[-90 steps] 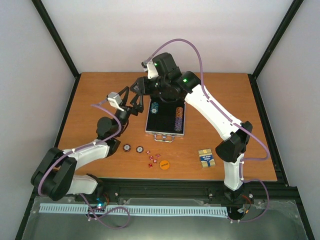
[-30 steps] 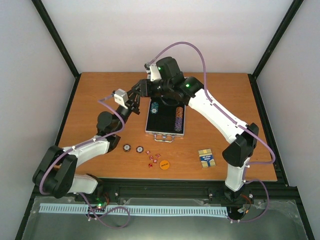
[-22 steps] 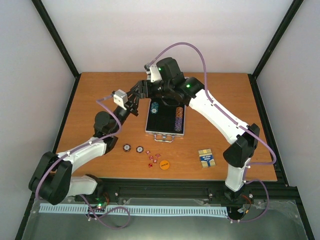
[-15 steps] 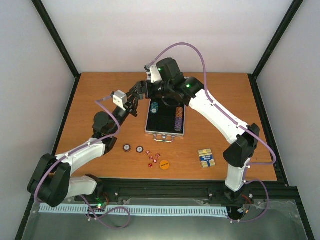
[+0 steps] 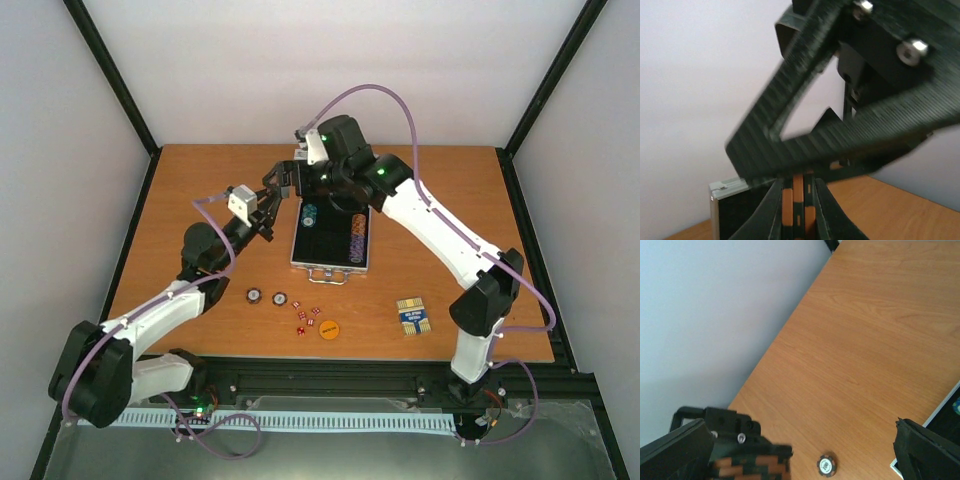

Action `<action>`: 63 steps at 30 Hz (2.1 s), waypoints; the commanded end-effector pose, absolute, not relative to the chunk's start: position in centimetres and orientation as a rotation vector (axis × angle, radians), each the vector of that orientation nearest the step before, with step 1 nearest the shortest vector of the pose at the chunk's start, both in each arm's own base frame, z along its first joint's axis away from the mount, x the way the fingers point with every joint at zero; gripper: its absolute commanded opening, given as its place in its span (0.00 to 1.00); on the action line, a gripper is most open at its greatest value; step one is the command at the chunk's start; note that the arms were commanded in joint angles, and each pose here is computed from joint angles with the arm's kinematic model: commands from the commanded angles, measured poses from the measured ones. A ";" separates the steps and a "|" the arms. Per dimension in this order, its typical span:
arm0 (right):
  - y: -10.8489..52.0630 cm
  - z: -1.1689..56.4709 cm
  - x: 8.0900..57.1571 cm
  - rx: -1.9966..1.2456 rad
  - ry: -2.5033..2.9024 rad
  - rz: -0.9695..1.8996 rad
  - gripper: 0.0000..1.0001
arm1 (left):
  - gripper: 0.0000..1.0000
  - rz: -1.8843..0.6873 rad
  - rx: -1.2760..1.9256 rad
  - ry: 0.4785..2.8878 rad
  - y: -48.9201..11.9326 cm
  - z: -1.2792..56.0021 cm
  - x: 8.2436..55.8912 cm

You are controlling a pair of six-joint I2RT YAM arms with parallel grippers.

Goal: Pack up texas hold em set

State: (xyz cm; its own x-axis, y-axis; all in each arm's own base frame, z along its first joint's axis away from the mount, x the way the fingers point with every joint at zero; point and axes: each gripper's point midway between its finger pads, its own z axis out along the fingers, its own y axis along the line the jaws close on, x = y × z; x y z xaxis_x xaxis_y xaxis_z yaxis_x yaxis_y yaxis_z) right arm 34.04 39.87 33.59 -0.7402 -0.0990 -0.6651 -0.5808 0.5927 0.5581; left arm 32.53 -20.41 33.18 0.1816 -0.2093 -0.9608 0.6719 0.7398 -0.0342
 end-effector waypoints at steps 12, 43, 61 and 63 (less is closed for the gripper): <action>31.7 38.6 38.2 -0.319 2.060 0.784 1.00 | 0.01 -0.676 0.655 1.520 -21.8 27.9 30.9; 17.2 27.0 38.6 -0.024 2.192 0.519 1.00 | 0.01 -0.549 1.440 2.116 -24.7 10.5 38.7; 15.5 24.5 39.5 0.011 2.252 0.498 1.00 | 0.01 -0.401 1.652 2.087 -24.3 7.2 40.0; 15.5 24.3 39.6 0.014 2.254 0.506 1.00 | 0.01 -0.379 1.669 2.105 -24.4 6.6 40.1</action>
State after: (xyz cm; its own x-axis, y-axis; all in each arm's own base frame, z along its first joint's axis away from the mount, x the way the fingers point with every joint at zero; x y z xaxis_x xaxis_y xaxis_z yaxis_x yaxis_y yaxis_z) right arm 39.13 15.79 24.92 -0.6708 0.1732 -0.7211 -0.1484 0.9213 0.3593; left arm 39.86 -23.95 6.37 -0.2471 0.8249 -0.5084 0.9566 0.2914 0.0080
